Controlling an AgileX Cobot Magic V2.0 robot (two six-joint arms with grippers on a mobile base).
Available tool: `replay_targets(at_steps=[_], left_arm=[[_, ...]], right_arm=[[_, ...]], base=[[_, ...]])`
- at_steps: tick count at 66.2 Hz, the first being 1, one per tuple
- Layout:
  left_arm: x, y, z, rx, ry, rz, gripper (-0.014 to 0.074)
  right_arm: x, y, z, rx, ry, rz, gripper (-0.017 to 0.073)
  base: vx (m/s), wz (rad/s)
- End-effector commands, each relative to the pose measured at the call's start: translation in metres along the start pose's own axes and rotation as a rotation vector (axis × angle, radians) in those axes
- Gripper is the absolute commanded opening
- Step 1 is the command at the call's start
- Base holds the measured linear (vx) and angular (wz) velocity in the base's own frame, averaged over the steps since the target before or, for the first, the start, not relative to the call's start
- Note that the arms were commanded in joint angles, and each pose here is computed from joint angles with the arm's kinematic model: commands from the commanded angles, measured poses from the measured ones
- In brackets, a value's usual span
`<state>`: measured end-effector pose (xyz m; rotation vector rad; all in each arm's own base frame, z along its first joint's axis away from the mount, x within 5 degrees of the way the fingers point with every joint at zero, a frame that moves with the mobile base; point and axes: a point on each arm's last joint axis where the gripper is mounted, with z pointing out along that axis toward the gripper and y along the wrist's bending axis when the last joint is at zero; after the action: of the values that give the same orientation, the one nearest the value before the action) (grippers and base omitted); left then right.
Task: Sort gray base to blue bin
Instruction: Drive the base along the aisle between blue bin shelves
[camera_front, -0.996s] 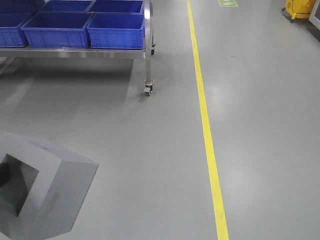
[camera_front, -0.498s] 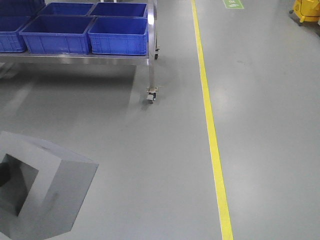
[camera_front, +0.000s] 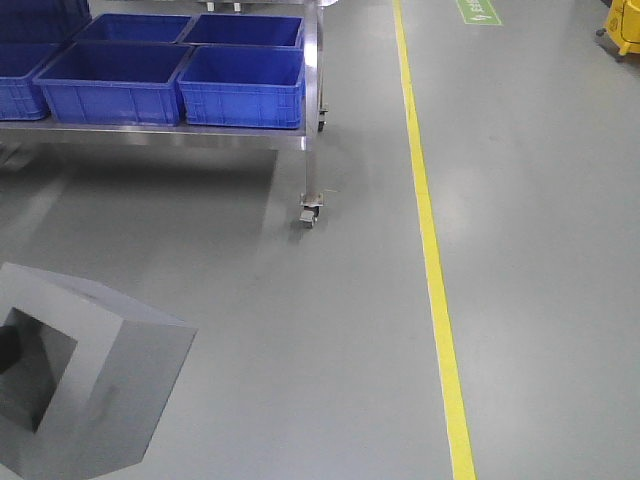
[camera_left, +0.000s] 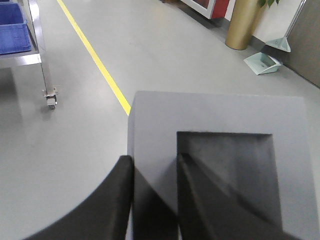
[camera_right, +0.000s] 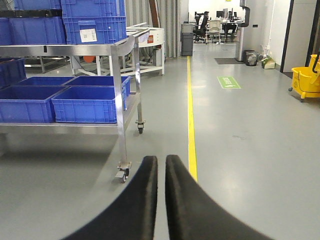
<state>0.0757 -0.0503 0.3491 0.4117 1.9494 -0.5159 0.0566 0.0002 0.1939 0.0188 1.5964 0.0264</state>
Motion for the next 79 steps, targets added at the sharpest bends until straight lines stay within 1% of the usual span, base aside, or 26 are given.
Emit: replay_targets(at_steps=[1, 43, 58, 79], left_arm=[[-0.0165, -0.0026, -0.005, 0.013, -0.124, -0.021, -0.0006], [-0.0165, -0.0026, -0.005, 0.013, -0.124, -0.021, -0.0006], [-0.0165, -0.0026, -0.005, 0.013, -0.124, -0.021, -0.0006], [-0.0165, -0.0026, -0.005, 0.013, -0.124, -0.021, -0.0006]], right_arm=[[-0.009, 0.0002, -0.0012, 0.0, -0.092, -0.013, -0.0004], [-0.009, 0.0002, -0.0012, 0.0, -0.092, -0.013, -0.0004], [-0.009, 0.0002, -0.0012, 0.0, -0.092, -0.013, -0.0004], [-0.009, 0.0002, -0.0012, 0.0, -0.092, -0.013, -0.0004]], base=[[0.31, 0.0], [0.3, 0.07], [0.28, 0.31], [0.25, 0.49]])
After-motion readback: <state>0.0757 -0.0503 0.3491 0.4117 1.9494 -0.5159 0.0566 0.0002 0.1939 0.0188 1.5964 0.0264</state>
